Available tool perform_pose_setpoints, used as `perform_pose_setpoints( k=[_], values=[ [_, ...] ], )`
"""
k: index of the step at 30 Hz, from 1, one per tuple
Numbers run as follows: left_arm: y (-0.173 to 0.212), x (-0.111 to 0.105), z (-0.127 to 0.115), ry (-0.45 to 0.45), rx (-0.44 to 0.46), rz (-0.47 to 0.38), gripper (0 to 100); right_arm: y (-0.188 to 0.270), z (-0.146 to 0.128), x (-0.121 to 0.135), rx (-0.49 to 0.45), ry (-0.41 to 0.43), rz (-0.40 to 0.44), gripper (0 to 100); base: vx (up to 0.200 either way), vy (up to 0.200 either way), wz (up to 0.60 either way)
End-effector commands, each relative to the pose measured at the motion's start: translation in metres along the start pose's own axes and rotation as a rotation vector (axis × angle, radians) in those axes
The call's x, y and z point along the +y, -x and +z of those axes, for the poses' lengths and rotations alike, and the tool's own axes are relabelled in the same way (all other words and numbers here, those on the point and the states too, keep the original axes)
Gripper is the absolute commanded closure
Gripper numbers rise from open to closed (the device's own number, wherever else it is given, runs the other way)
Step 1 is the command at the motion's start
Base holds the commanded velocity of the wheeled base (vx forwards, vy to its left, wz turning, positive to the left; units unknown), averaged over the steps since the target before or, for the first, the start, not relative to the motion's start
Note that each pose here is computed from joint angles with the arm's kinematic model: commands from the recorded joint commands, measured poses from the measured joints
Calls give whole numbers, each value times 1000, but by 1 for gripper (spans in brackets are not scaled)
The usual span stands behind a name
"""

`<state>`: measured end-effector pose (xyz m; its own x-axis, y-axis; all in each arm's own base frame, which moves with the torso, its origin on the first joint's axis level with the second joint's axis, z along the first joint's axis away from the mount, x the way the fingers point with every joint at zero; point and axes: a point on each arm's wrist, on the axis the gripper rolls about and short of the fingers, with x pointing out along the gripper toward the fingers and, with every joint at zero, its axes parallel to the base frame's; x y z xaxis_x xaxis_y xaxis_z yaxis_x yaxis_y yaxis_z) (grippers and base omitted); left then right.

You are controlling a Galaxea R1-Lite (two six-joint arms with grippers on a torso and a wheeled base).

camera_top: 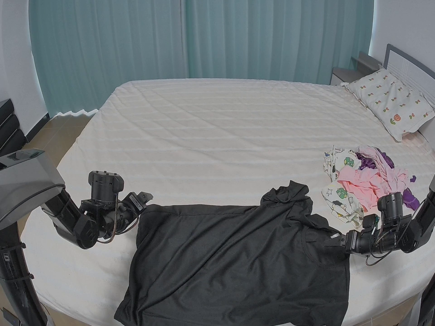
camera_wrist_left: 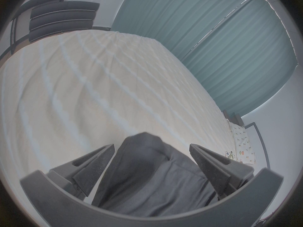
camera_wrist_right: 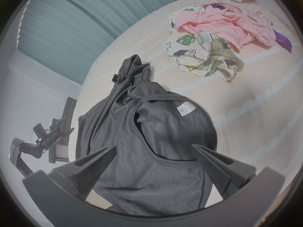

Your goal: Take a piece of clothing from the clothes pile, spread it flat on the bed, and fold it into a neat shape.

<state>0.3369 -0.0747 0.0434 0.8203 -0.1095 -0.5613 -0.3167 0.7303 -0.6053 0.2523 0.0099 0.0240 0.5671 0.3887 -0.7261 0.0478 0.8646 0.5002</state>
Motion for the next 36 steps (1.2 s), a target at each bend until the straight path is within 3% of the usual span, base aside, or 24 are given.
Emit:
perform_pose_setpoints(
  k=[1,10,11,14,18,24,32,36],
  values=[
    [-37,3,-1,-37,1,18,0,1,-2,3,1,9,6,0,0,0,0],
    [-66,12,-13,-64,31,43,0,-6,-1,-1,-26,8,-12,0,0,0,0],
    [-72,17,-19,-111,46,56,100,-9,-1,-2,-25,6,-21,0,0,0,0],
    [-78,12,-14,-125,13,42,100,-10,1,-1,-36,6,-16,0,0,0,0],
    [-84,0,5,-12,-142,49,100,-10,10,7,-117,-20,30,0,0,0,0],
    [-85,13,40,61,-317,4,100,-29,41,20,-234,-84,100,0,0,0,0],
    [-87,21,40,71,-313,12,100,-88,70,50,-320,-152,55,0,0,0,0],
    [-80,24,26,53,-218,-25,100,-96,77,60,-307,-144,43,0,0,0,0]
  ],
)
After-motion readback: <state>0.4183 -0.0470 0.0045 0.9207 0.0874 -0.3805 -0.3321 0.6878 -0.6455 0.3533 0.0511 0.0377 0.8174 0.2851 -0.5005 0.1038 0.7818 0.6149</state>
